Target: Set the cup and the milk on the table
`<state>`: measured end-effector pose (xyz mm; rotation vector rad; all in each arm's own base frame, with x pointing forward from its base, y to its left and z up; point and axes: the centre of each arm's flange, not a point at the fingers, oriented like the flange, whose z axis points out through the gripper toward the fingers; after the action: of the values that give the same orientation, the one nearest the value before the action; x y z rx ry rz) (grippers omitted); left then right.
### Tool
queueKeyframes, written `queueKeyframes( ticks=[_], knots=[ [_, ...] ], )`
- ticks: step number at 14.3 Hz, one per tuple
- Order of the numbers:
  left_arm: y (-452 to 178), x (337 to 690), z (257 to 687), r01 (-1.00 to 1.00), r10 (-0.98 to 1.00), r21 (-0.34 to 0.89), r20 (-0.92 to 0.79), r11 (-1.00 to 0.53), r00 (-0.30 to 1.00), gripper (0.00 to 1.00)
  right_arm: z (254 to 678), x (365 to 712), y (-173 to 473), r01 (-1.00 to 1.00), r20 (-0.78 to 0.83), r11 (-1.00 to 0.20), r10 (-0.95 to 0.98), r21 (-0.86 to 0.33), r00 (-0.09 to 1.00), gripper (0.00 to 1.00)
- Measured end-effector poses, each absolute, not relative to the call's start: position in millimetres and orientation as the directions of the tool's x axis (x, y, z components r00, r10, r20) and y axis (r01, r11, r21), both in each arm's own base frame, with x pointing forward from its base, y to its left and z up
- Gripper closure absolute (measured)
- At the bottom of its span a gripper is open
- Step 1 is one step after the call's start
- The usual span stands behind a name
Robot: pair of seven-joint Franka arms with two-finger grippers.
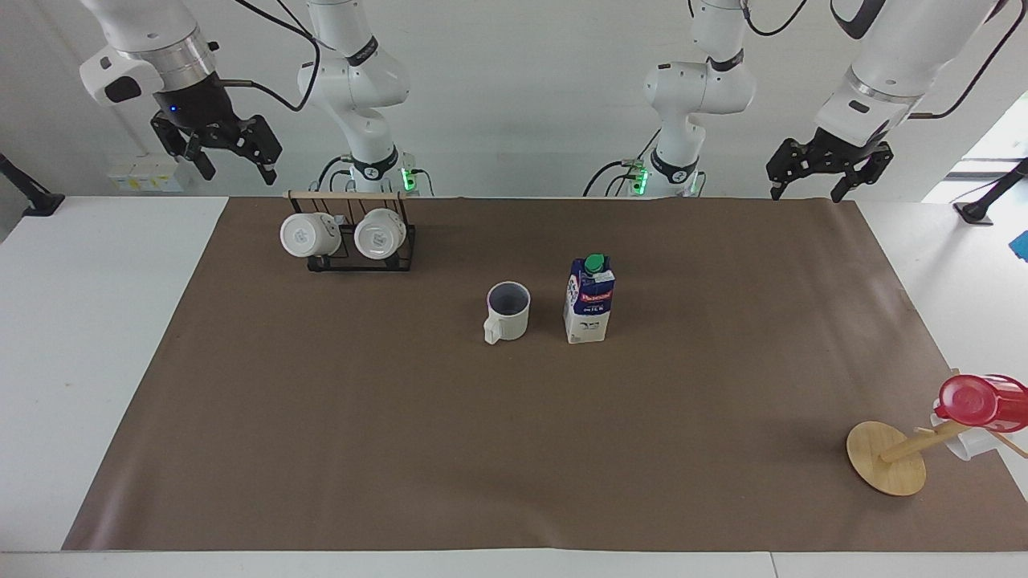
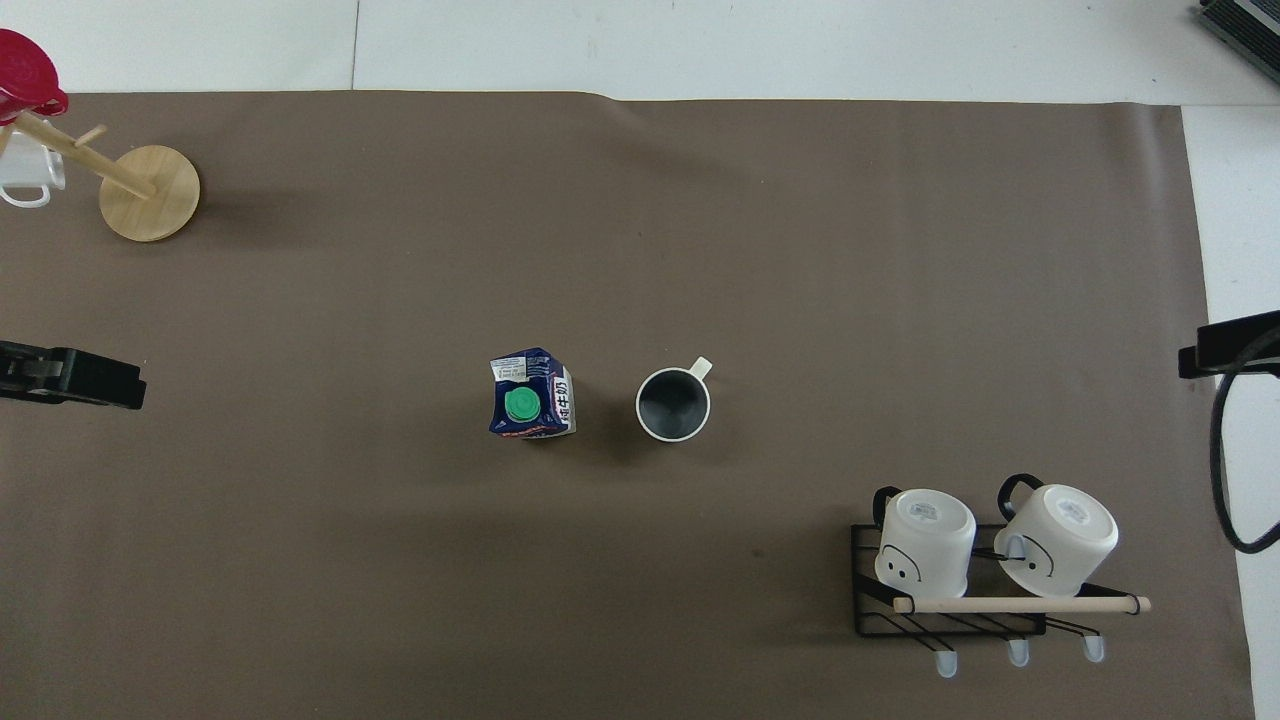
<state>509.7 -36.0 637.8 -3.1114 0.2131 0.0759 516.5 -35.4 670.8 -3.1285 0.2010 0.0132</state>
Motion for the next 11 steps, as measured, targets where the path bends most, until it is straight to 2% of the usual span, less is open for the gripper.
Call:
queueKeyframes(
  ticks=[11],
  knots=[
    [-45.4,503.9,642.9,-0.148,-0.149,0.034,-0.047,-0.988,0.988,0.0,674.7,519.2,-37.5,-0.131,0.023,-0.991,-0.13,0.001,0.991,0.0]
  ],
)
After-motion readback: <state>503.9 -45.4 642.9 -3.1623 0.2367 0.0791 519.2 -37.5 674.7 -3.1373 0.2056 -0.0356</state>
